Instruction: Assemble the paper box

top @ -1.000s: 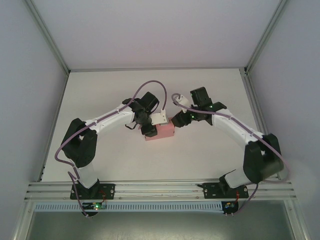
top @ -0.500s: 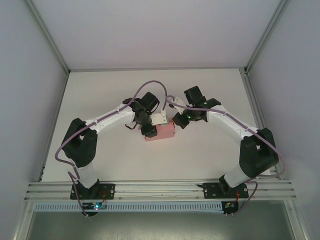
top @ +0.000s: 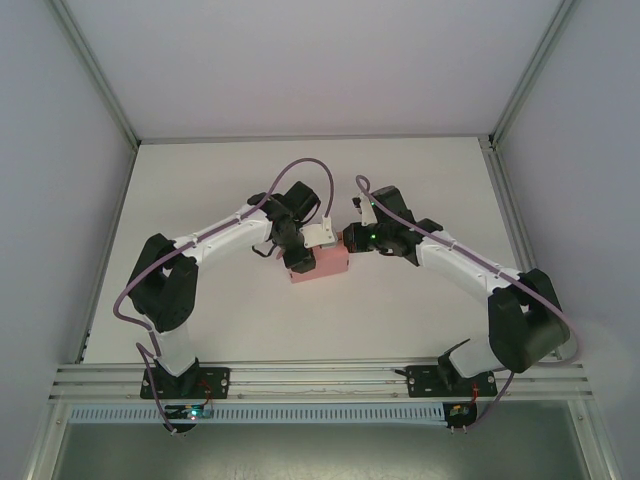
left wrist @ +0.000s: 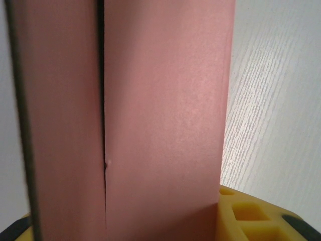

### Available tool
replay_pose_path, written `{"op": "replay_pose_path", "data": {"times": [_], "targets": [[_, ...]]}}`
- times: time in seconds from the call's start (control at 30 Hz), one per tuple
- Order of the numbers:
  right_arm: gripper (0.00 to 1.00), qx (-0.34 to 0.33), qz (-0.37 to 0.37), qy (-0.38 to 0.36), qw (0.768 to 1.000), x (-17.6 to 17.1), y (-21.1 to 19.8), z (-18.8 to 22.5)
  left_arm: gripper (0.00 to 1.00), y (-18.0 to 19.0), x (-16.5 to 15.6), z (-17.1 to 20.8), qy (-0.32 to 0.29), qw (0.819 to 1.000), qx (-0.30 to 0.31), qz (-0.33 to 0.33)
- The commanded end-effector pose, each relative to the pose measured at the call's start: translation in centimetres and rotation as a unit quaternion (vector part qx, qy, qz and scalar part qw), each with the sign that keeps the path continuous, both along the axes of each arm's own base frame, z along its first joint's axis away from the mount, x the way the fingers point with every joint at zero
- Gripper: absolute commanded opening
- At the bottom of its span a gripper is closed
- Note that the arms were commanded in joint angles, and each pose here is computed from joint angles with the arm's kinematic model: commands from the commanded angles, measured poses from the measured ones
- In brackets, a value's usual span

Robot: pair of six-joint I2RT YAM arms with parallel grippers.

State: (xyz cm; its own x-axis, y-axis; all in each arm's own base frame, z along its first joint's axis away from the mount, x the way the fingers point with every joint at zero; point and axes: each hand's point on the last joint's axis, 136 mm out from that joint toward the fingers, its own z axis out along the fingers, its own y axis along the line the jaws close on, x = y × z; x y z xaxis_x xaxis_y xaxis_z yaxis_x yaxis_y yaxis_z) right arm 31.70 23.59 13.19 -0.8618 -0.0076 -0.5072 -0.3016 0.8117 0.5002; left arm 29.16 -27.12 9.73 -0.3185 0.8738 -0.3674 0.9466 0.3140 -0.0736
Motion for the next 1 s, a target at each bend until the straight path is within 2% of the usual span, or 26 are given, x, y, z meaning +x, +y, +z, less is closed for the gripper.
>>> {"op": "replay_pose_path", "data": {"times": [0.0, 0.13, 0.23, 0.37, 0.5, 0.6, 0.67, 0.7, 0.73, 0.87, 0.97], "targets": [[0.00, 0.038, 0.024, 0.036, 0.998, -2.0, 2.2, -0.4, 0.37, 0.3, 1.0, -1.8, 0.003, 1.000, 0.020, 0.019], [0.00, -0.030, 0.008, 0.052, 0.998, -2.6, 0.2, -3.8, 0.37, 0.1, 1.1, -1.7, 0.001, 1.000, 0.013, 0.022], [0.00, -0.056, 0.035, 0.014, 0.998, -3.6, 0.0, -5.1, 0.38, 0.1, 1.1, -1.5, 0.001, 1.000, 0.012, 0.025], [0.00, -0.107, 0.028, -0.053, 0.992, -3.0, -1.4, -4.7, 0.39, -0.2, 1.3, -1.0, -0.003, 1.000, 0.003, 0.025], [0.00, -0.125, 0.018, -0.093, 0.988, -2.2, -1.6, -3.2, 0.41, -0.6, 1.5, 0.0, -0.008, 0.999, -0.011, 0.032], [0.00, -0.138, 0.003, -0.096, 0.986, -2.0, -1.6, -2.7, 0.54, -1.3, 1.7, 1.1, -0.011, 0.999, -0.033, 0.034], [0.00, -0.138, -0.007, -0.094, 0.986, -2.0, -1.4, -2.6, 0.79, -1.6, 1.6, 2.0, -0.011, 0.998, -0.047, 0.038], [0.00, -0.142, -0.022, -0.096, 0.985, -1.9, -1.5, -2.5, 0.85, -1.9, 1.5, 2.7, -0.013, 0.998, -0.059, 0.037], [0.00, -0.142, -0.027, -0.098, 0.985, -1.8, -1.5, -2.4, 1.00, -2.1, 1.1, 3.4, -0.012, 0.997, -0.071, 0.033], [0.00, -0.165, -0.067, -0.099, 0.979, -1.6, -2.6, -2.1, 1.00, -1.7, 1.9, 6.4, -0.057, 0.991, -0.100, 0.072], [0.00, -0.170, -0.073, -0.095, 0.978, -1.6, -2.5, -2.1, 1.00, -0.1, 2.6, 8.0, -0.093, 0.983, -0.093, 0.128]]}}
